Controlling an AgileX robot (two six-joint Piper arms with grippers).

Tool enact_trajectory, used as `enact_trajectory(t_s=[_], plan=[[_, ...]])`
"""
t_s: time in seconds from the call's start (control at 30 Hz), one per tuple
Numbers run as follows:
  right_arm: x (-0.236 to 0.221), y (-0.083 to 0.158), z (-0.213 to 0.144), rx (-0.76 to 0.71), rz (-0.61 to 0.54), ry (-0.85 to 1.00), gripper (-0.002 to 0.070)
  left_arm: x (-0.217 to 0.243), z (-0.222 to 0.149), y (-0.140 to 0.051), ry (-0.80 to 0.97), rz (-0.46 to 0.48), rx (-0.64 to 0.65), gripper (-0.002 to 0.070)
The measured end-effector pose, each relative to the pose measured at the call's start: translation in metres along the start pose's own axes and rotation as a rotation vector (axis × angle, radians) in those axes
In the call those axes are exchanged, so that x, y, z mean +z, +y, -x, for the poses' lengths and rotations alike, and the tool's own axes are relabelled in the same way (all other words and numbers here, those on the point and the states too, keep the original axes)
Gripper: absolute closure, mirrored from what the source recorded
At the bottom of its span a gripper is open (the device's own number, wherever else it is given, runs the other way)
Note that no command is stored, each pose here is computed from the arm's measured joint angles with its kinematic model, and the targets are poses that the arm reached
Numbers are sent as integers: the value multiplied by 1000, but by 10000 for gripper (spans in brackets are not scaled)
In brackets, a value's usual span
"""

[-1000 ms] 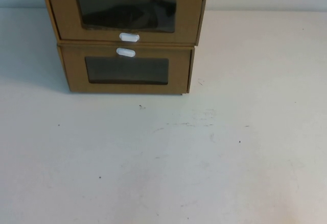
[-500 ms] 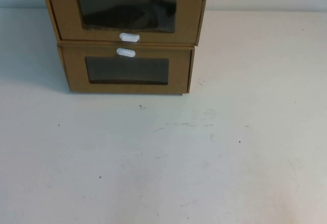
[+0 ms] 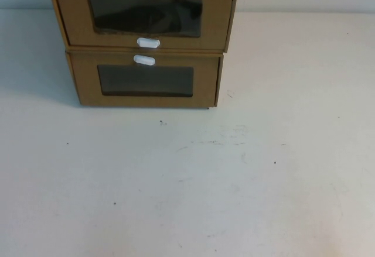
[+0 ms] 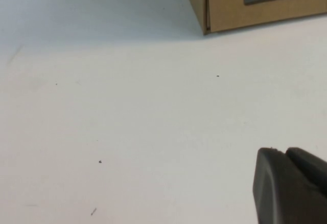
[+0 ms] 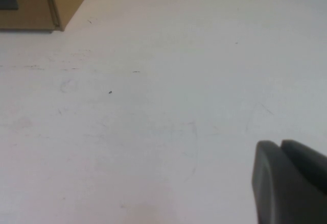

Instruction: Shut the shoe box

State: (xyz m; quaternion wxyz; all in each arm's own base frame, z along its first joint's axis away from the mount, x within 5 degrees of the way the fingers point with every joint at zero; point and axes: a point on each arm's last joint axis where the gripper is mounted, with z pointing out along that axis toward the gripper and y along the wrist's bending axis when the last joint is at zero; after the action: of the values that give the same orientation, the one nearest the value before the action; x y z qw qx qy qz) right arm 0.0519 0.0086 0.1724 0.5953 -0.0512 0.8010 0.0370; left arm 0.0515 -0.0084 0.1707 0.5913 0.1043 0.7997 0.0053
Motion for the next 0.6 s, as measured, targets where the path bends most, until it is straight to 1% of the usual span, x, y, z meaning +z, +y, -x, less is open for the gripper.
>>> enact_trajectory(t_s=[0.6], plan=[[0, 0, 0, 0, 0, 0, 688, 0, -1, 0, 6, -2, 0, 680]])
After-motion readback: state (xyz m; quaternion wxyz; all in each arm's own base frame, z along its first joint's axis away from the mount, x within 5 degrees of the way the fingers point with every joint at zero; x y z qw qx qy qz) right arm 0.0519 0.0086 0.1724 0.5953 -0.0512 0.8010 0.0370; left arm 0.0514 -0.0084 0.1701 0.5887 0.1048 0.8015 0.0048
